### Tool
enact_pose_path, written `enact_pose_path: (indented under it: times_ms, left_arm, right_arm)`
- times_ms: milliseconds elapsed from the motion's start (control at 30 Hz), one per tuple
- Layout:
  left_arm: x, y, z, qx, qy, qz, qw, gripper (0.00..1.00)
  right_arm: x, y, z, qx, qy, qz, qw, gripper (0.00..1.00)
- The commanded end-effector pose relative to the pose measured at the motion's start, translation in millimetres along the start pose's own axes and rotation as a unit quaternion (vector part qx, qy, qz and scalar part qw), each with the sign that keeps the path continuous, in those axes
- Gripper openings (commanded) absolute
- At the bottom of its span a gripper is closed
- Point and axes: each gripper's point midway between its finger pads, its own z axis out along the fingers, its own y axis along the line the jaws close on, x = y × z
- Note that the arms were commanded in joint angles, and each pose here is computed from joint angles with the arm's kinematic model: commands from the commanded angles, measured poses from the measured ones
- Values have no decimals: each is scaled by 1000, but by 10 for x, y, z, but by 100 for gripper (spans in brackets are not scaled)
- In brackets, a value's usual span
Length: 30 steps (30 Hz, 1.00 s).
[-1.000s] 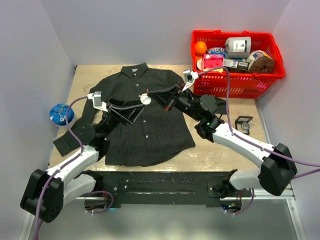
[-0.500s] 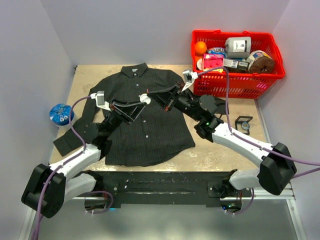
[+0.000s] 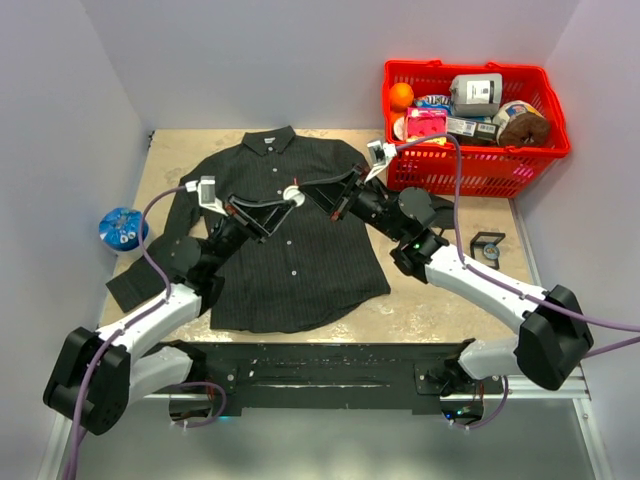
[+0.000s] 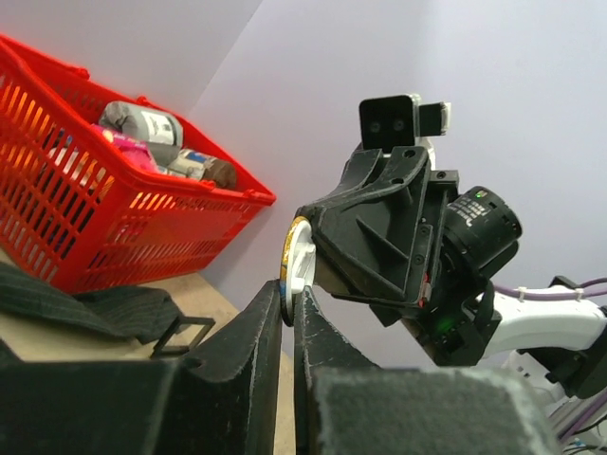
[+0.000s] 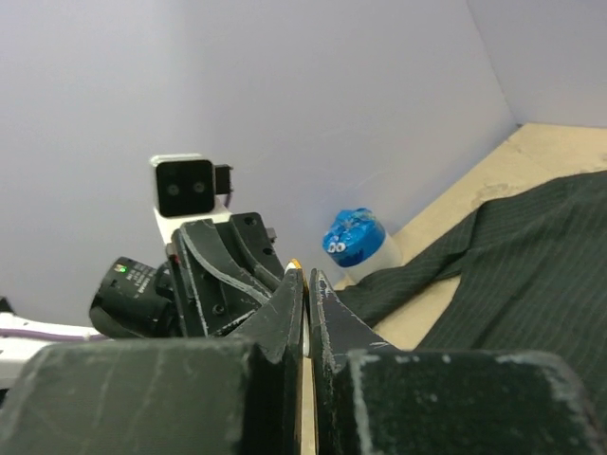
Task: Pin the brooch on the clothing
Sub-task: Pass from the right arm to the left, then pass from the left arm to the right
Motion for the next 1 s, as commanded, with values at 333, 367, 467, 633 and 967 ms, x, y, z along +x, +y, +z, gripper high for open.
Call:
enact_pose_path:
  times_ms: [333,367,467,633,967]
  left_arm:
    - [330,426,-95,5,245,103,964,0]
    - [384,375,-129,27,261,103,960,0]
    - [434,240,-148,77,293,105,947,0]
    - [465,145,-251,98,314,139,934,0]
    - [482,30,-308,126,324,136,928,0]
  right_arm:
    - [63,-35,-222,7,137,-96,986,60]
    - [91,-38,-221,4,147,-100,984,62]
    - [167,-52,-211,-6,180,-112,977,65]
    - [359,-112,-191,-22,238,-112,965,64]
    - [606,-133,-259,-52,291,-94,951,54]
